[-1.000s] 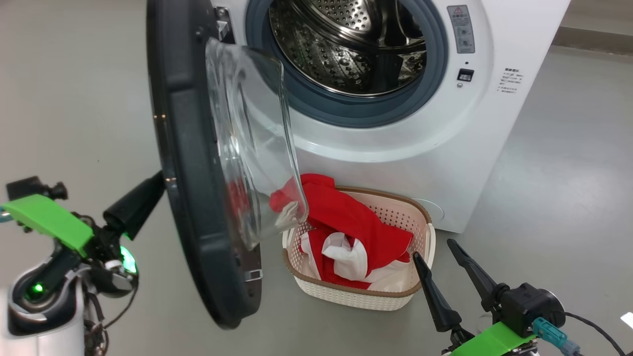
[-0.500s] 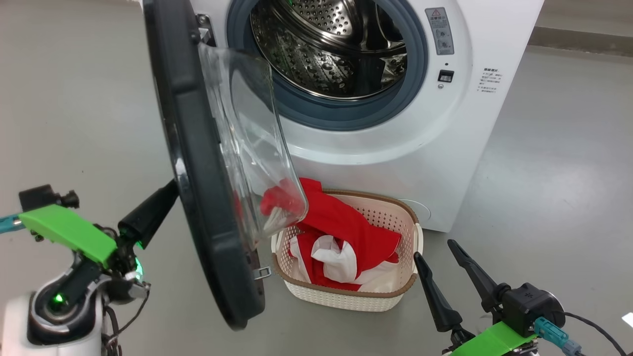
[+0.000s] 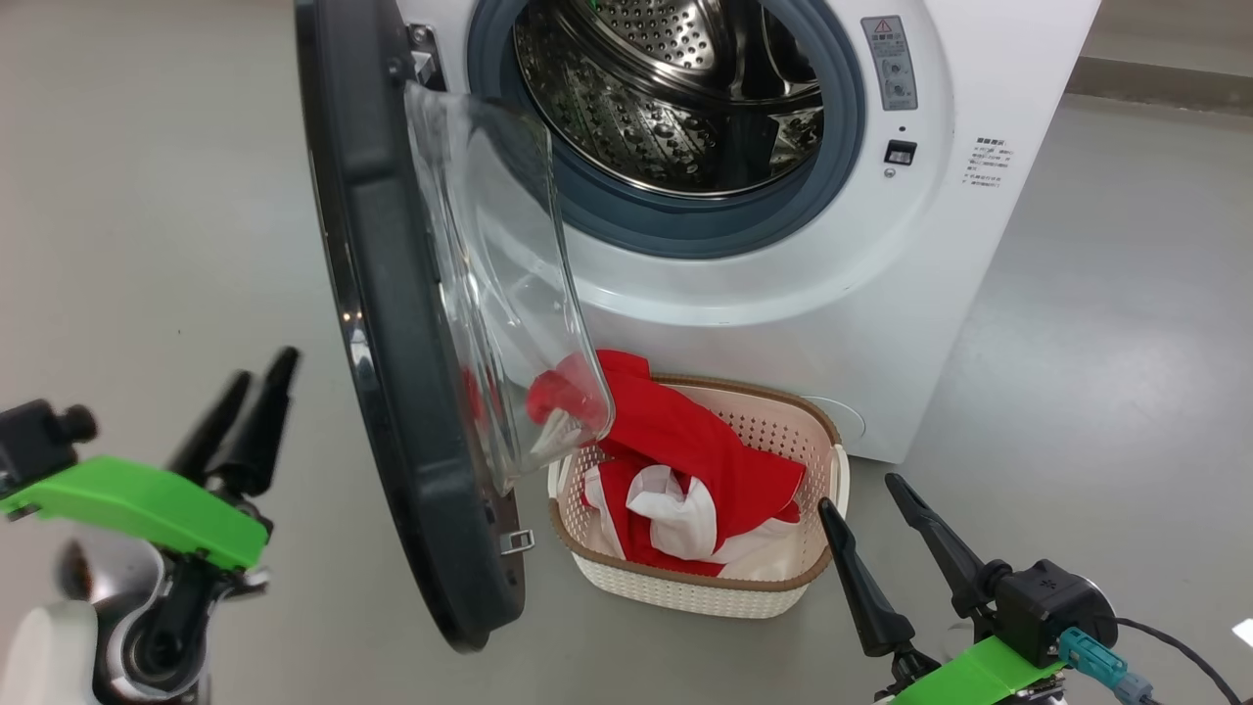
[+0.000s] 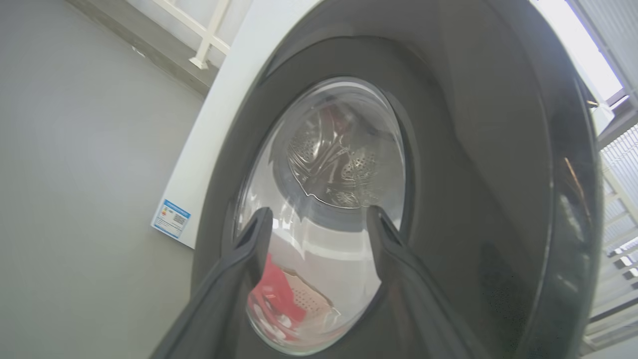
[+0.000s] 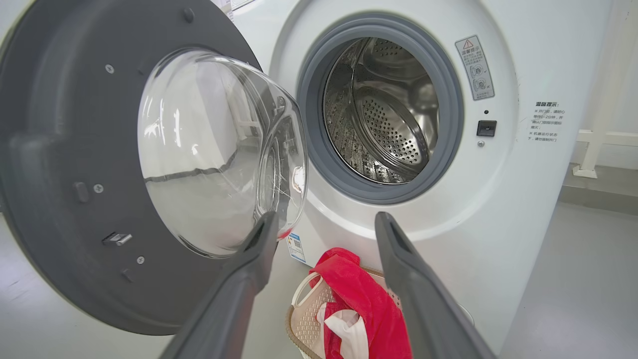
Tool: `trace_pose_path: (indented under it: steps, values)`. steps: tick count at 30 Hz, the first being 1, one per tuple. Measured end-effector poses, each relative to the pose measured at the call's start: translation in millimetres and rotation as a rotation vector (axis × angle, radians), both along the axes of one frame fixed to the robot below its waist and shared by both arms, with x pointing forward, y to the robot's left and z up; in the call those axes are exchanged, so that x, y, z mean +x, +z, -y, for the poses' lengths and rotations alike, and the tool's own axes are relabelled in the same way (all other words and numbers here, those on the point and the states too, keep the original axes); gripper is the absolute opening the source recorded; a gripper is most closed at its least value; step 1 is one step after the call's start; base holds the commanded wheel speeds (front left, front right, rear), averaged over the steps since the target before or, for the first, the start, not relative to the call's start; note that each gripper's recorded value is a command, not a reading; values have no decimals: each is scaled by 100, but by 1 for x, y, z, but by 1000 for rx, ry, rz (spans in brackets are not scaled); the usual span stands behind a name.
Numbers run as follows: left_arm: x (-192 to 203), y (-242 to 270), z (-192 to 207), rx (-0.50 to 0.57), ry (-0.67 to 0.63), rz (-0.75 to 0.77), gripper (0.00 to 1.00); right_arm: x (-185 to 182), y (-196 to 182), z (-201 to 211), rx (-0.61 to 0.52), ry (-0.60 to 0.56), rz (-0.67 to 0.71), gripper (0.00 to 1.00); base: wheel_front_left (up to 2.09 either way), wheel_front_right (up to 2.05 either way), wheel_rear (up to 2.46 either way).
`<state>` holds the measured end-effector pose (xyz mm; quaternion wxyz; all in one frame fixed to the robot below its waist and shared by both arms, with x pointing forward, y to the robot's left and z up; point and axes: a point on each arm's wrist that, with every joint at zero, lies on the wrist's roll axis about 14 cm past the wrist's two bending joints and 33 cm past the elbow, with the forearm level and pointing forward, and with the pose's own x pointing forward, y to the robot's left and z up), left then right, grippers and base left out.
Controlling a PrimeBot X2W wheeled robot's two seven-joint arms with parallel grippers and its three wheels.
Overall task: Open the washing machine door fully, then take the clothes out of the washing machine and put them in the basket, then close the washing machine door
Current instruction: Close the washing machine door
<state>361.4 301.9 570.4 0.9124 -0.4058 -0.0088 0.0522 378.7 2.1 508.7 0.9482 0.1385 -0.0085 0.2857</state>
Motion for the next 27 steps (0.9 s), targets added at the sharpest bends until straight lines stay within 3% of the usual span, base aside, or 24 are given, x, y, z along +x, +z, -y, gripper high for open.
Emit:
trace_pose_path:
  steps: [3, 11, 20, 27]
  values:
    - [-6, 6, -22, 216, 120, 22, 100, 0, -1, 0, 2, 0, -3, 100, 0, 0, 0]
    - [-6, 19, -15, 543, 182, 126, 100, 3, -6, 3, 16, -9, -27, 100, 0, 0, 0]
    - [-10, 9, 1, 715, 170, 140, 100, 4, -7, 9, 18, -28, -30, 100, 0, 0, 0]
    - [-19, -8, 5, 750, 172, 95, 100, 7, -4, 10, 22, -35, -21, 100, 0, 0, 0]
